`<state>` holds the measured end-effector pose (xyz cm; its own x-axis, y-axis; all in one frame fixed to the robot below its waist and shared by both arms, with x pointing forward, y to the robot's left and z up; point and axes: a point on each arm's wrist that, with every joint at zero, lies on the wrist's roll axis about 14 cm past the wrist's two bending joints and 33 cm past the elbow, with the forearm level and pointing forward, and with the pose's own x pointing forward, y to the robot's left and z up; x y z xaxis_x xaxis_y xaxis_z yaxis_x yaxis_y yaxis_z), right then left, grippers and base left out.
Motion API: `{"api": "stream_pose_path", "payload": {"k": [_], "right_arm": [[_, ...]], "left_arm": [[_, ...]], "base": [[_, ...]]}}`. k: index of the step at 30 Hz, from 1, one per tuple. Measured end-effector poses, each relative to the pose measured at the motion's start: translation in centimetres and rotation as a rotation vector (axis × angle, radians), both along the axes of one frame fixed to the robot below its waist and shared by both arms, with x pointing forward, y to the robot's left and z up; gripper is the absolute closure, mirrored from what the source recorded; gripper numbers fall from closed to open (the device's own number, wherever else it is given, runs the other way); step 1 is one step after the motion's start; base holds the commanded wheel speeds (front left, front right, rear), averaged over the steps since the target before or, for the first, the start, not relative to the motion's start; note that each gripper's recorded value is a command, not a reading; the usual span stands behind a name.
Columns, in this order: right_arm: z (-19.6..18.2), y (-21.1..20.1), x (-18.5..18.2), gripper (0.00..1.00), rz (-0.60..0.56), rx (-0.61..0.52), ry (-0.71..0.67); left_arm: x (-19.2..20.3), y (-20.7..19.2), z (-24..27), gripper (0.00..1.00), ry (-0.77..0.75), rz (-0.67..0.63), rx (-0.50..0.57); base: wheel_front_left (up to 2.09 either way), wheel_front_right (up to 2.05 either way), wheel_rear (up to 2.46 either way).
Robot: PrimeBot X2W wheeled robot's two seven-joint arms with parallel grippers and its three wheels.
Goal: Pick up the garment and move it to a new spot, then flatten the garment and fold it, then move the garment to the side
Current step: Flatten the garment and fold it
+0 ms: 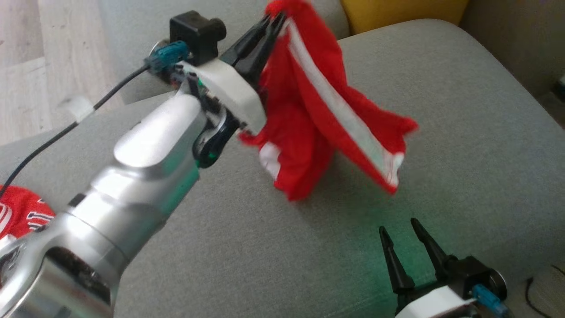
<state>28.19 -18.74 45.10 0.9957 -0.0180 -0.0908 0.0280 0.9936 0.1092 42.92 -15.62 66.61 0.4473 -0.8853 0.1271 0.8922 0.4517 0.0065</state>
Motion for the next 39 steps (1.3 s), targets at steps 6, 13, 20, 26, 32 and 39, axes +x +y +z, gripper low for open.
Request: {"api": "stream_pose_path", "payload": {"k": [6, 13, 20, 26, 32, 39], "right_arm": [[-1.0, -0.2, -0.5, 0.0, -0.018, 0.029, 0.034], [-2.2, 0.1, 1.9, 0.0, -0.012, 0.096, 0.075], [-1.5, -0.6, 9.0, 0.0, 0.044, -0.001, 0.073], [-3.6, -0.8, 11.7, 0.0, 0.087, -0.11, 0.164], [-5.8, -0.3, 12.6, 0.0, 0.118, -0.136, 0.256], [-6.6, 0.2, 13.6, 0.86, 0.134, -0.127, 0.291]], "left_arm": [[0.8, 2.5, -9.5, 1.0, 0.212, 0.054, 0.225], [1.4, 7.2, -15.9, 1.0, 0.347, 0.118, 0.284], [2.2, 10.3, -16.4, 1.0, 0.375, 0.167, 0.251], [2.7, 11.4, -16.6, 1.0, 0.384, 0.183, 0.241], [3.3, 11.5, -16.3, 1.0, 0.383, 0.178, 0.23], [3.4, 11.6, -16.6, 1.0, 0.381, 0.169, 0.24]], "base": [[0.0, 0.0, 0.0], [0.0, 0.0, 0.0], [0.0, 0.0, 0.0], [0.0, 0.0, 0.0], [0.0, 0.0, 0.0], [0.0, 0.0, 0.0]]}}
